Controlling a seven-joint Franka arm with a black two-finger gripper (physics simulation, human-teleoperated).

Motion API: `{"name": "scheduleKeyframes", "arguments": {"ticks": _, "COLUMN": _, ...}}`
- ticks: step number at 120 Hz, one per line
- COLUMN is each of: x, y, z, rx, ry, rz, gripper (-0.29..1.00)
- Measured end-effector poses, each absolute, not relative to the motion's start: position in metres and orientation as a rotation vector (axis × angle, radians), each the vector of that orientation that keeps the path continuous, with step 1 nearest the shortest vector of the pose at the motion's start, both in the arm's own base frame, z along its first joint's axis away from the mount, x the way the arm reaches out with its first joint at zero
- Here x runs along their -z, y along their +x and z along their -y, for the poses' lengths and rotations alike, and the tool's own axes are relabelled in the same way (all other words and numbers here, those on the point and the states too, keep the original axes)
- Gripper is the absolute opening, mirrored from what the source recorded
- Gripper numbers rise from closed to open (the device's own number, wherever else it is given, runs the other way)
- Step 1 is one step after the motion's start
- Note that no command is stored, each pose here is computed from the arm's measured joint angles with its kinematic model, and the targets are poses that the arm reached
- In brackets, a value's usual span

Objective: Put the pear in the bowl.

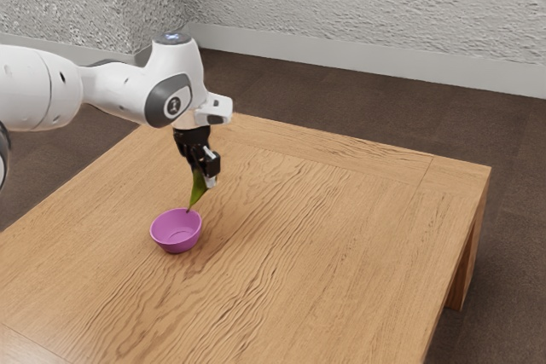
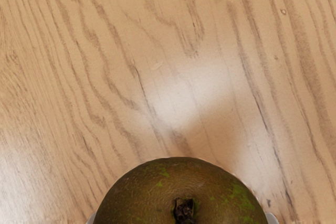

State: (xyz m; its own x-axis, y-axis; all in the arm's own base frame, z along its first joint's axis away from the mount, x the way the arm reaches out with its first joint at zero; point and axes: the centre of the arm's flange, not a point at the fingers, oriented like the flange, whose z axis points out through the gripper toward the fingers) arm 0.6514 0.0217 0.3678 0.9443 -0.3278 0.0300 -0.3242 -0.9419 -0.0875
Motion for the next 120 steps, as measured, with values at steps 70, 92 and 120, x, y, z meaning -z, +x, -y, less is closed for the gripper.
{"name": "scheduleKeyframes", "arguments": {"ticks": 70, "x": -0.358, "y": 0.582, "z": -0.068, "rx": -0.05, "ry": -3.082, "rz": -0.32, "gripper": 0.41}}
{"name": "scheduleKeyframes", "arguments": {"ticks": 92, "x": -0.36, "y": 0.583, "z": -0.064, "rx": -0.047, "ry": -3.091, "rz": -0.331, "gripper": 0.58}}
{"name": "scheduleKeyframes", "arguments": {"ticks": 120, "x": -0.404, "y": 0.585, "z": -0.062, "rx": 0.075, "ry": -3.081, "rz": -0.332, "gripper": 0.66}}
